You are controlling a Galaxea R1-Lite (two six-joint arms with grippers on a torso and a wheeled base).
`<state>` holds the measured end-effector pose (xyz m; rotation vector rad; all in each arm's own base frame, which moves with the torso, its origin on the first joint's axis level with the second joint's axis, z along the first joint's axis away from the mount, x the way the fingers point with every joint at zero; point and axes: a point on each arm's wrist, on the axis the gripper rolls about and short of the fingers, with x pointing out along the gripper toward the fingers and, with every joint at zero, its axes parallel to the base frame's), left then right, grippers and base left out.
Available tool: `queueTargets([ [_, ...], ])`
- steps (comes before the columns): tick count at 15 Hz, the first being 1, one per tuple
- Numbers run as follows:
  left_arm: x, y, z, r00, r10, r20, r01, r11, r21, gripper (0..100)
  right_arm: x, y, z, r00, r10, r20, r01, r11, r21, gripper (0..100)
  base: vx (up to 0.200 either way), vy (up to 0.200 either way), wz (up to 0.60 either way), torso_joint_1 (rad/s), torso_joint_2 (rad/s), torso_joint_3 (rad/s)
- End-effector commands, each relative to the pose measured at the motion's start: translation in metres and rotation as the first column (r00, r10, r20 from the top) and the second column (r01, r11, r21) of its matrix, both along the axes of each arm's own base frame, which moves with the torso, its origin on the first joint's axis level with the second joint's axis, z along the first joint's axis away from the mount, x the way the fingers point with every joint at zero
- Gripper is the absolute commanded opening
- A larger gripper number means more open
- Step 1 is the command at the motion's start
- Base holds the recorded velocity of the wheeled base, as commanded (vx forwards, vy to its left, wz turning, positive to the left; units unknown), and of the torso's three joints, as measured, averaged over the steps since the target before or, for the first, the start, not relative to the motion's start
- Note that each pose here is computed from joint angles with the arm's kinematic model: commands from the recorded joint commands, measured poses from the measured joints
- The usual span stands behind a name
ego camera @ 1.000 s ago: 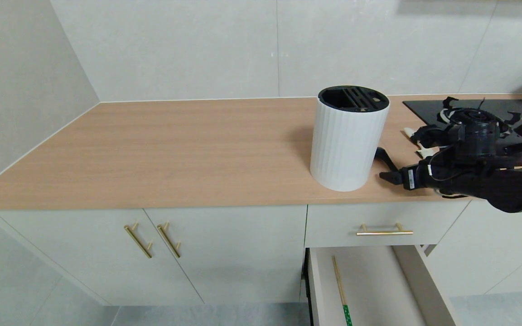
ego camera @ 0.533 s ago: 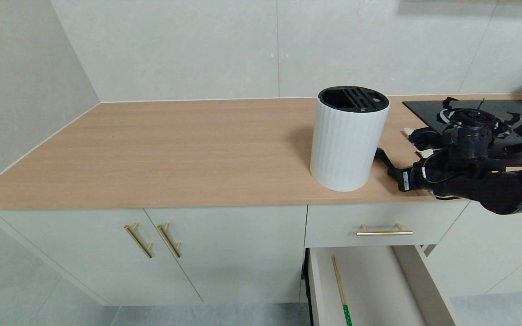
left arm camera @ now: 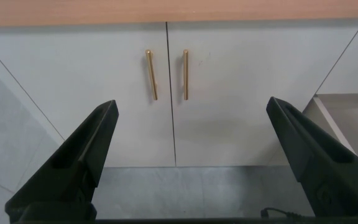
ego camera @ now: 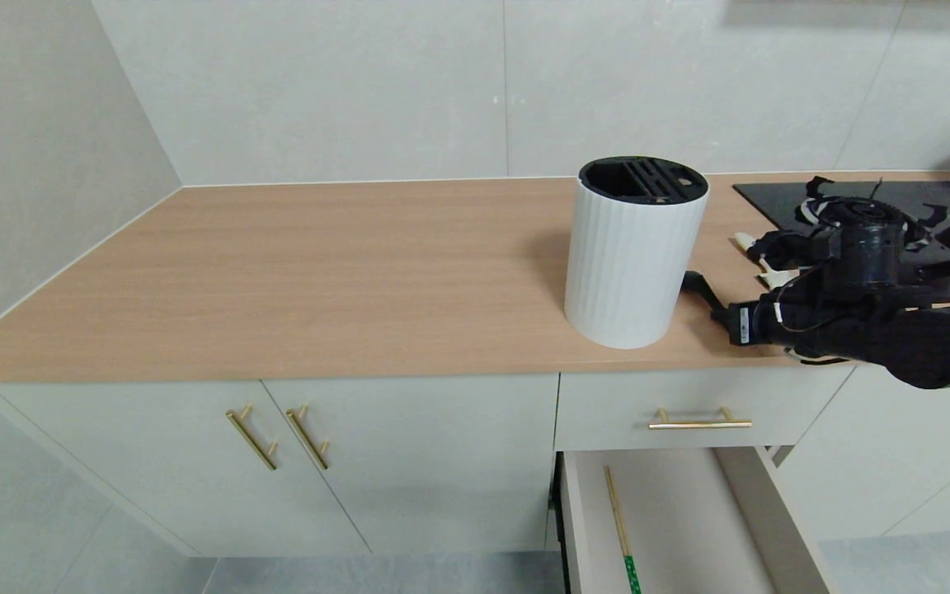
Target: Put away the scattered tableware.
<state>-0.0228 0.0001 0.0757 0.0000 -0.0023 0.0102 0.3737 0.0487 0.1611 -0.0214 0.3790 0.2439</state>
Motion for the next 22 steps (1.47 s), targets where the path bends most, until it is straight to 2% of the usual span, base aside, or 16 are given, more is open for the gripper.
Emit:
queueTargets([
  [1, 0.0, 0.0, 0.0, 1.0, 0.001, 0.001, -0.001, 1.0, 0.0, 100, -0.027, 0.001, 0.034, 0.998, -0.002, 0.061, -0.001, 0.999, 0.043, 0, 0.0, 0.0, 0.0, 0.0, 0.0, 0.0],
  [2, 0.0, 0.0, 0.0, 1.0, 0.001, -0.001, -0.001, 1.0, 0.0, 100, -0.051, 0.002, 0.05, 0.998, 0.004, 0.063, -0.008, 0.998, 0.069, 0, 0.0, 0.0, 0.0, 0.0, 0.0, 0.0],
  [5, 0.0, 0.0, 0.0, 1.0, 0.001, -0.001, -0.001, 1.0, 0.0, 100, -0.108, -0.005, 0.069, 0.999, -0.001, 0.034, -0.002, 0.996, 0.09, 0, 0.0, 0.0, 0.0, 0.0, 0.0, 0.0],
  [10, 0.0, 0.0, 0.0, 1.0, 0.001, -0.001, -0.001, 1.0, 0.0, 100, -0.176, -0.016, 0.058, 0.997, 0.003, -0.076, 0.003, 0.997, 0.073, 0, 0.0, 0.0, 0.0, 0.0, 0.0, 0.0],
  [12, 0.0, 0.0, 0.0, 1.0, 0.001, -0.001, -0.001, 1.0, 0.0, 100, -0.191, -0.018, 0.053, 0.993, 0.004, -0.117, 0.004, 0.998, 0.066, 0, 0.0, 0.0, 0.0, 0.0, 0.0, 0.0],
  [17, 0.0, 0.0, 0.0, 1.0, 0.001, -0.001, -0.001, 1.0, 0.0, 100, -0.197, -0.019, 0.033, 0.979, 0.005, -0.203, 0.005, 0.999, 0.045, 0, 0.0, 0.0, 0.0, 0.0, 0.0, 0.0],
  [22, 0.0, 0.0, 0.0, 1.0, 0.001, -0.001, -0.001, 1.0, 0.0, 100, -0.198, -0.019, 0.022, 0.974, 0.039, -0.222, -0.048, 0.998, -0.035, 0, 0.0, 0.0, 0.0, 0.0, 0.0, 0.0],
])
